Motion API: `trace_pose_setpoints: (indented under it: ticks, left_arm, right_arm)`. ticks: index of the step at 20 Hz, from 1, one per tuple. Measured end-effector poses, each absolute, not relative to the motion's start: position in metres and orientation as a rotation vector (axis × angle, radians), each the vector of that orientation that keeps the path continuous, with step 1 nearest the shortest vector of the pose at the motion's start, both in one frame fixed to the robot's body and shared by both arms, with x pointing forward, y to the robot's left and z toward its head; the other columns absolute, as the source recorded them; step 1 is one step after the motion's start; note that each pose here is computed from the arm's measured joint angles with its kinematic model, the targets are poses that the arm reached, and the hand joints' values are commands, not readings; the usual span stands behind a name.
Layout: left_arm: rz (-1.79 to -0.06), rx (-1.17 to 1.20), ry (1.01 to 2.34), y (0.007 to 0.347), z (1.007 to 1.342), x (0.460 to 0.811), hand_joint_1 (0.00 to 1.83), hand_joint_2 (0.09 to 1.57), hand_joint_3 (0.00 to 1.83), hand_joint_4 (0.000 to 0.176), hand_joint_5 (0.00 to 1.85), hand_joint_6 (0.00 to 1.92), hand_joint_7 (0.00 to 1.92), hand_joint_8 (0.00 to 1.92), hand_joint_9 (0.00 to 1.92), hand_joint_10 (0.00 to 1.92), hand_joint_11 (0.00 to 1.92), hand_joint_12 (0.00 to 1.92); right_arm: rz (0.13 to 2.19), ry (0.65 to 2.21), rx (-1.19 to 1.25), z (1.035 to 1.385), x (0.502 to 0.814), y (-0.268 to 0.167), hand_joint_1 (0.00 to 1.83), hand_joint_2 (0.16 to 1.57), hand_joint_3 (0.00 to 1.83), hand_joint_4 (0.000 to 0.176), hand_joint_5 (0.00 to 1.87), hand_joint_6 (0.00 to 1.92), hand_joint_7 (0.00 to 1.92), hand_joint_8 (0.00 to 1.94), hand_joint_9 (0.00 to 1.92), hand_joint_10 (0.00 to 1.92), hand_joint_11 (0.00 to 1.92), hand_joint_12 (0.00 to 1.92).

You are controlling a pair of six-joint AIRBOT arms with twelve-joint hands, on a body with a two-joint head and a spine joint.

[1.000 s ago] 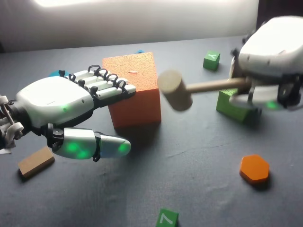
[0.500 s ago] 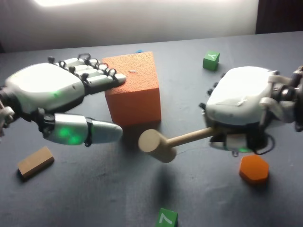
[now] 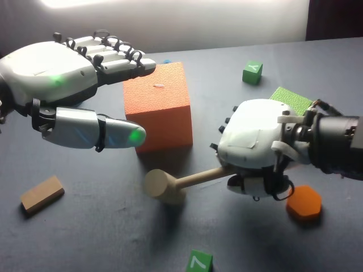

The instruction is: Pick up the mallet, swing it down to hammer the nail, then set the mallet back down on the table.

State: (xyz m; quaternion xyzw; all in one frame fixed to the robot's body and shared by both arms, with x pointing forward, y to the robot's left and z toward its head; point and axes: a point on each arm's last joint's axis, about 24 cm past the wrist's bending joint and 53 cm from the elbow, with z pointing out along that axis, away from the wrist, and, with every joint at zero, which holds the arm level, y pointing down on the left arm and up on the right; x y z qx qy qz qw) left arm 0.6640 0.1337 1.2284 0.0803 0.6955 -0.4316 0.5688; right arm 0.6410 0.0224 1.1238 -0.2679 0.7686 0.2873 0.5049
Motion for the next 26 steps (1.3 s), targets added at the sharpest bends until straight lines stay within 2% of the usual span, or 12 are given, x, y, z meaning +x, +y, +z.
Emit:
trace_pose_setpoints:
  ticks: [2,6,7,8,9,12,13,14,15,18,21,26]
  left_arm:
    - [-1.024,0.200,1.624,0.135,1.238,0.662,0.00,1.12,0.00,0.000,0.14,0.00,0.15,0.01,0.14,0.01,0.04,0.19]
    - [-1.034,0.225,1.614,0.133,1.245,0.653,0.00,1.12,0.00,0.000,0.13,0.00,0.13,0.00,0.13,0.00,0.04,0.19]
    - [-1.036,0.229,1.617,0.132,1.244,0.652,0.00,1.13,0.00,0.000,0.13,0.00,0.13,0.00,0.14,0.00,0.05,0.19]
    - [-1.040,0.230,1.617,0.131,1.245,0.649,0.00,1.12,0.00,0.000,0.13,0.00,0.13,0.00,0.13,0.00,0.04,0.19]
    - [-1.042,0.229,1.616,0.130,1.245,0.649,0.00,1.12,0.00,0.000,0.13,0.00,0.13,0.00,0.13,0.00,0.04,0.19]
    - [-1.040,0.228,1.620,0.130,1.244,0.649,0.00,1.12,0.00,0.000,0.11,0.00,0.12,0.00,0.12,0.00,0.03,0.19]
    - [-1.040,0.228,1.620,0.131,1.244,0.649,0.00,1.12,0.00,0.000,0.13,0.01,0.13,0.01,0.14,0.01,0.04,0.19]
    - [-1.041,0.230,1.621,0.130,1.244,0.649,0.00,1.12,0.00,0.000,0.14,0.01,0.14,0.01,0.15,0.01,0.05,0.20]
    - [-1.040,0.232,1.621,0.130,1.244,0.648,0.00,1.12,0.00,0.000,0.13,0.01,0.13,0.01,0.14,0.00,0.04,0.20]
    - [-1.040,0.231,1.621,0.130,1.244,0.648,0.00,1.11,0.00,0.000,0.12,0.00,0.12,0.00,0.12,0.00,0.02,0.19]
    - [-1.041,0.231,1.623,0.129,1.244,0.647,0.00,1.11,0.00,0.000,0.13,0.01,0.14,0.01,0.14,0.01,0.03,0.20]
    - [-1.049,0.235,1.626,0.126,1.243,0.645,0.00,1.11,0.00,0.000,0.12,0.00,0.13,0.00,0.13,0.00,0.03,0.21]
  right_arm:
    - [0.676,1.846,-0.647,1.123,0.647,0.024,0.82,1.30,0.00,0.000,0.82,1.92,1.18,1.94,1.29,1.92,1.36,1.92]
    - [0.654,1.824,-0.657,1.123,0.653,0.030,0.94,1.22,0.00,0.000,0.61,1.92,0.75,1.94,0.79,1.92,0.80,1.92]
    - [0.661,1.825,-0.659,1.122,0.652,0.032,0.92,1.29,0.01,0.000,0.62,1.63,0.51,1.73,0.53,1.80,0.53,1.92]
    - [0.664,1.824,-0.666,1.122,0.651,0.035,0.94,1.29,0.00,0.000,0.64,1.53,0.44,1.56,0.44,1.68,0.42,1.91]
    - [0.652,1.819,-0.680,1.119,0.650,0.034,1.05,1.32,0.00,0.013,0.61,1.50,0.58,1.61,0.41,1.45,0.33,1.75]
    - [0.671,1.803,-0.667,1.120,0.650,0.036,1.11,1.29,0.00,0.000,0.66,1.37,0.66,1.58,0.48,1.11,0.34,1.36]
    - [0.670,1.799,-0.665,1.121,0.651,0.036,1.09,1.25,0.00,0.000,0.72,1.35,0.52,1.10,0.49,0.99,0.33,1.30]
    - [0.667,1.795,-0.663,1.122,0.651,0.035,1.12,1.14,0.00,0.000,0.56,0.86,0.52,0.87,0.51,0.86,0.32,1.21]
    - [0.667,1.795,-0.664,1.122,0.651,0.035,1.12,1.11,0.00,0.000,0.57,0.60,0.55,0.73,0.54,0.74,0.35,1.10]
    - [0.669,1.797,-0.668,1.121,0.650,0.036,1.07,1.11,0.00,0.000,0.61,0.12,0.58,0.33,0.58,0.41,0.30,0.96]
    - [0.676,1.801,-0.669,1.121,0.649,0.037,1.06,1.10,0.00,0.000,0.60,0.00,0.62,0.05,0.62,0.15,0.27,0.87]
    - [0.690,1.787,-0.625,1.141,0.654,0.026,0.97,1.13,0.01,0.000,0.40,0.00,0.45,0.00,0.51,0.02,0.14,0.86]
